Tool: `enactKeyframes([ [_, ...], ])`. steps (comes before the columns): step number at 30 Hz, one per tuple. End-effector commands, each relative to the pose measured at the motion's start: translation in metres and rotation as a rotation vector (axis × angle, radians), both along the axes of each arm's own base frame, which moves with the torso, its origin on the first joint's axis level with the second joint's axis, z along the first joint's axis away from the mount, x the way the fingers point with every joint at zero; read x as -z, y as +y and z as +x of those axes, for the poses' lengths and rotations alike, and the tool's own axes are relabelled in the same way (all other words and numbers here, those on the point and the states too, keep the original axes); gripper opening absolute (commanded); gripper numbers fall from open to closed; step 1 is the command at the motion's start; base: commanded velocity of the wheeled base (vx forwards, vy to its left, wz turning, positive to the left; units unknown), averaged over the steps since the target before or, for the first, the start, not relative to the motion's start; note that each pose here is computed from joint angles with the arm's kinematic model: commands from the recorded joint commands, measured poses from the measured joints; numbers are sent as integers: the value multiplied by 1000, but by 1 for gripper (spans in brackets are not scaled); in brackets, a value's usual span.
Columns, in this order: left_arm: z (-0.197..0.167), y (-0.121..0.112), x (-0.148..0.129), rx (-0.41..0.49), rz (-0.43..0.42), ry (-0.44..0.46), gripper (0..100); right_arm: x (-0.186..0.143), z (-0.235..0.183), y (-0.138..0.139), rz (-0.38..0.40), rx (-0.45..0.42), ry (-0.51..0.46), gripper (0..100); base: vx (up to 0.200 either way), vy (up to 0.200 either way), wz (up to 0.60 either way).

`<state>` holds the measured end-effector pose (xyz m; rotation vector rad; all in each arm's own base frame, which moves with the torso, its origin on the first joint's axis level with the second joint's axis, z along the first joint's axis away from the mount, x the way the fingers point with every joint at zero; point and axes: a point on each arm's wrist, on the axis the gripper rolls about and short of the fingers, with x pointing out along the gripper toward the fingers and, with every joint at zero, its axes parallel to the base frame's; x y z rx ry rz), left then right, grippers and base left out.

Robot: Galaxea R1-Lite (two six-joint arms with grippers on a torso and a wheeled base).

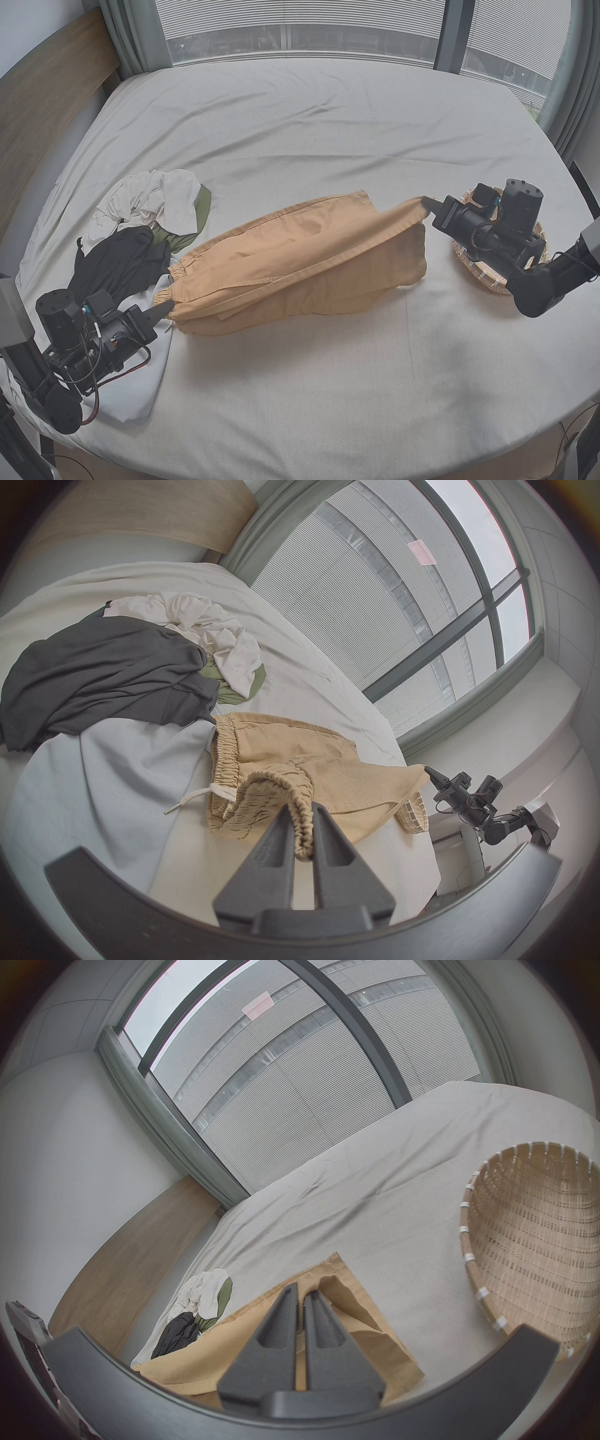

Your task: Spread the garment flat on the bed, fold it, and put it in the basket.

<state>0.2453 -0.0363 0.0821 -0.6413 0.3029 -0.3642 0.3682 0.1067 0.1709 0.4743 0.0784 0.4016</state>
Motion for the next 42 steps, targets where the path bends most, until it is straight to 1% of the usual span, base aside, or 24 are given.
enactKeyframes([
  [1,7,1,1,-44,-18,5,0,12,22,11,-1,-12,7,0,0,0,0],
  [2,7,1,1,-44,-18,5,0,12,22,11,-1,-12,7,0,0,0,0],
  [3,10,1,3,-64,-20,10,0,11,27,12,2,-12,-5,0,0,0,0],
  [10,19,0,6,-70,-21,8,0,8,40,18,12,-20,-44,0,0,0,0],
  [17,35,-2,11,-74,-24,-4,0,16,60,22,17,-31,-68,0,0,0,0],
  [20,44,-3,13,-93,-22,-12,0,19,68,24,20,-44,-80,0,0,0,0],
  [21,47,-3,13,-103,-26,-19,100,19,70,24,20,-48,-83,0,0,0,0],
  [23,52,-3,13,-126,-45,-20,100,20,74,26,21,-49,-86,0,0,0,0],
  [24,55,-3,14,-135,-52,-17,100,20,77,27,22,-47,-99,100,0,0,0],
  [27,63,-2,12,-147,-63,-41,100,22,86,29,30,-37,-117,100,0,0,0],
  [31,65,0,5,-190,-70,-68,100,20,83,29,35,-24,-130,100,0,0,0],
  [36,57,-3,-1,-176,-70,-76,100,16,67,26,34,-25,-119,100,0,0,0],
  [37,47,-11,-4,-139,-71,-71,100,21,51,26,22,-26,-76,100,0,0,0],
  [38,44,-13,-5,-130,-72,-71,100,20,47,27,21,-25,-68,100,0,0,0],
  [42,22,-33,-12,-7,-74,-64,100,42,8,24,-21,17,66,100,0,0,0],
])
